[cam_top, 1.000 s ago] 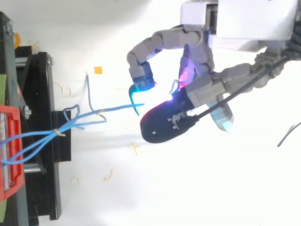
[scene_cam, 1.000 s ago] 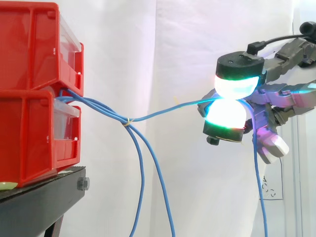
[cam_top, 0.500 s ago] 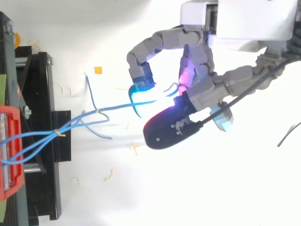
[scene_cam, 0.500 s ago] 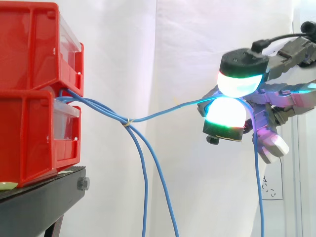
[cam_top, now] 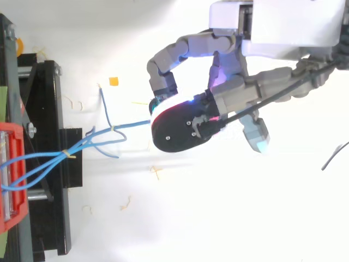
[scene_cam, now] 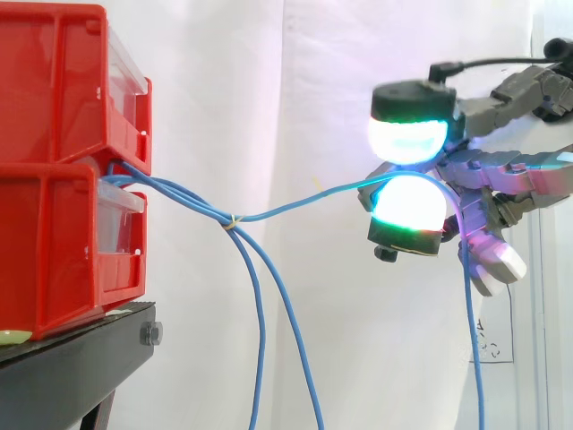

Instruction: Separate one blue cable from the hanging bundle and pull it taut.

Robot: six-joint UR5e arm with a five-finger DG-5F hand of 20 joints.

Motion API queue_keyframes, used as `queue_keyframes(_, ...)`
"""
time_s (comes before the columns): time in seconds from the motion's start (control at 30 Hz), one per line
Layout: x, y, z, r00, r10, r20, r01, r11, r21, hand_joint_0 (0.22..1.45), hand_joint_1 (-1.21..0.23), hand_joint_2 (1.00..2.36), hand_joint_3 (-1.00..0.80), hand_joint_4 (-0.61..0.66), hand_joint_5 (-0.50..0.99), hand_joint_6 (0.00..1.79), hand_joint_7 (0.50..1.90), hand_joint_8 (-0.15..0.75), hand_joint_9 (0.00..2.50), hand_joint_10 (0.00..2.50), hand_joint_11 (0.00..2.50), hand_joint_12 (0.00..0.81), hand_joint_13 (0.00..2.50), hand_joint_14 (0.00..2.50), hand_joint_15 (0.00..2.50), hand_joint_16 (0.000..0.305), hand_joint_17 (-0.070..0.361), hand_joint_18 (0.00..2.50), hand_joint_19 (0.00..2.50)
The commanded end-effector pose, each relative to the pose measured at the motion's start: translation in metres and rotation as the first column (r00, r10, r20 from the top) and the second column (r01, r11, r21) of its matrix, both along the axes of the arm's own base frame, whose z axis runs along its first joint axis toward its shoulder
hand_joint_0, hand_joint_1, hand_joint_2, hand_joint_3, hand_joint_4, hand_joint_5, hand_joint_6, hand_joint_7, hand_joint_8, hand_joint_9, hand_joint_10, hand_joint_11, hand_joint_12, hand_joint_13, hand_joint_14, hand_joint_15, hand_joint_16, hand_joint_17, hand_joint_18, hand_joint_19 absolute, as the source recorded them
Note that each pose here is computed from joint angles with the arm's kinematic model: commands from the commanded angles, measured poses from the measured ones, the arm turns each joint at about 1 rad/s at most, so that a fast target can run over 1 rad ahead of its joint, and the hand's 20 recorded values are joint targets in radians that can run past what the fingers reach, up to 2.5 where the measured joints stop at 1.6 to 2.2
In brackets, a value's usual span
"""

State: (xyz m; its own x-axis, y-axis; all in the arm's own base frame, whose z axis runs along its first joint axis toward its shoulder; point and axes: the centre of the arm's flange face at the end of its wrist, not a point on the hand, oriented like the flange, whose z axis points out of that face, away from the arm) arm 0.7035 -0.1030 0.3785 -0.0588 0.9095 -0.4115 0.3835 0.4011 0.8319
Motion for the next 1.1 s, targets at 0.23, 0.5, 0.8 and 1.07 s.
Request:
queue_keyframes(0.23, 0.0, 0.0, 0.0, 1.0, 0.0, 0.0, 0.0, 1.0, 0.0, 0.78, -0.71, 1.02, -0.28, 0.01, 0.15, 0.5, 1.29, 0.074, 1.93, 0.01, 0.27, 0.238, 1.24, 0.01, 0.39, 0.049, 0.11, 0.84, 0.64)
queue_keyframes(0.5, 0.0, 0.0, -0.001, 1.0, -0.001, -0.002, 0.001, 1.0, 0.003, 0.77, -0.74, 1.02, -0.21, -0.01, 0.15, 0.5, 1.29, 0.092, 1.92, 0.01, 0.28, 0.235, 1.23, 0.01, 0.4, 0.048, 0.109, 0.84, 0.63)
queue_keyframes(0.8, 0.0, -0.002, 0.0, 1.0, -0.006, 0.0, 0.006, 1.0, 0.006, 0.76, -0.76, 1.02, -0.12, -0.04, 0.15, 0.5, 1.29, 0.091, 1.91, 0.01, 0.27, 0.233, 1.24, 0.02, 0.39, 0.048, 0.107, 0.85, 0.62)
queue_keyframes(1.07, -0.005, -0.003, -0.014, 0.9995, -0.004, -0.031, 0.004, 1.0, 0.001, 0.76, -0.76, 1.02, -0.11, -0.04, 0.15, 0.51, 1.29, 0.09, 1.92, 0.01, 0.28, 0.232, 1.24, 0.01, 0.39, 0.048, 0.107, 0.85, 0.62)
